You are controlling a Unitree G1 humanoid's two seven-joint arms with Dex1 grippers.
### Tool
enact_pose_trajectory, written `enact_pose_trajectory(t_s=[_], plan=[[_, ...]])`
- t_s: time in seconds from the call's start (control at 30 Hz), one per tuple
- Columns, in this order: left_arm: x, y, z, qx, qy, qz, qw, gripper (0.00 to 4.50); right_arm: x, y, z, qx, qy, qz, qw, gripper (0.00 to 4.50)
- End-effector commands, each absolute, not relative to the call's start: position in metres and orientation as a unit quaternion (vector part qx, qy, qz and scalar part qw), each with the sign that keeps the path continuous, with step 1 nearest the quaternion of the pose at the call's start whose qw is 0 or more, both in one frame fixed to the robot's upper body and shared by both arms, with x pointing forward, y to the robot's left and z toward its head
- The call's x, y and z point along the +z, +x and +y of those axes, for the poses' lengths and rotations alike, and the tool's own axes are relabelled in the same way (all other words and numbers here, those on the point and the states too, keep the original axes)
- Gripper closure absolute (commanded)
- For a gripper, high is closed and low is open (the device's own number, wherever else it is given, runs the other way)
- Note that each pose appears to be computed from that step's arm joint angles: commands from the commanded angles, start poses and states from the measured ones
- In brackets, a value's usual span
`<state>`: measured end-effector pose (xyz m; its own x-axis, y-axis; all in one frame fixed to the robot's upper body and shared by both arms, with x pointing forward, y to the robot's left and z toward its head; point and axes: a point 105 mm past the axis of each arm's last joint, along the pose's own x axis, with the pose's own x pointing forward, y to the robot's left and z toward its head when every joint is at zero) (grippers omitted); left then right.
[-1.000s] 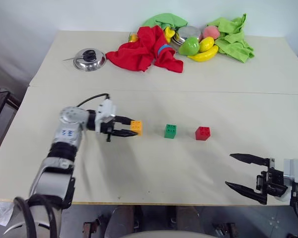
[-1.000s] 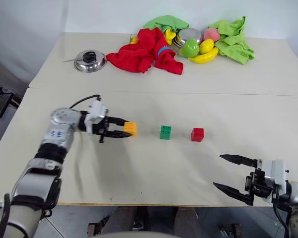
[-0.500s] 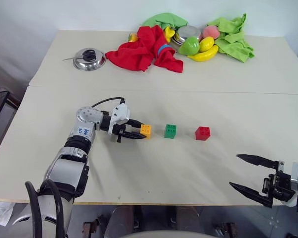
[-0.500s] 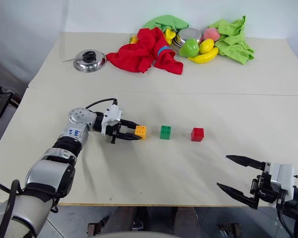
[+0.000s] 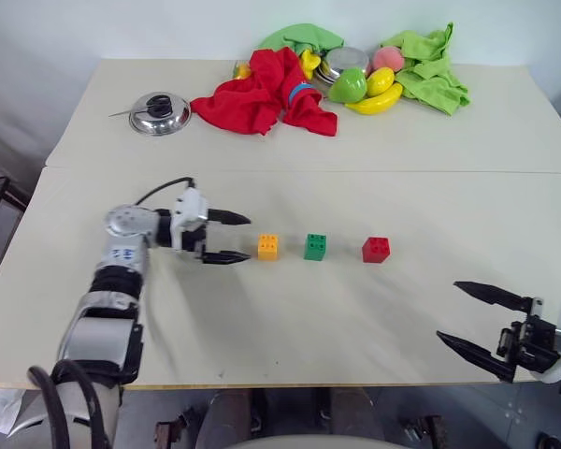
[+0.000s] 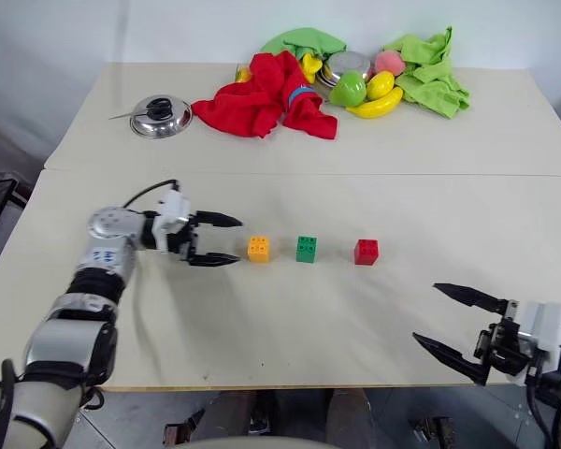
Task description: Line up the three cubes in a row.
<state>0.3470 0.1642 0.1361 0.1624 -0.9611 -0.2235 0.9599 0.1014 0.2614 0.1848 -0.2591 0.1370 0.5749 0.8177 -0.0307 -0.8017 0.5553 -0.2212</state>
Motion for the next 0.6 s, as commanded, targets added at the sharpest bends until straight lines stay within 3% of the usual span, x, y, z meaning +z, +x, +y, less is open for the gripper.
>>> enact_pose_trajectory(t_s=[0.03, 0.33, 0.6], plan=[[0.144, 0.328, 0.195, -0.627, 0.176, -0.004, 0.759, 0.58, 0.148, 0.178, -0.276, 0.449, -0.125, -0.042, 0.884, 0.0], [0.14, 0.285, 0.236, -0.498, 0.145, -0.014, 0.855, 0.58, 0.163, 0.193, -0.3, 0.424, -0.117, -0.087, 0.894, 0.0], [0.134, 0.276, 0.236, -0.493, 0.137, -0.005, 0.859, 0.58, 0.159, 0.208, -0.297, 0.436, -0.121, -0.097, 0.886, 0.0]])
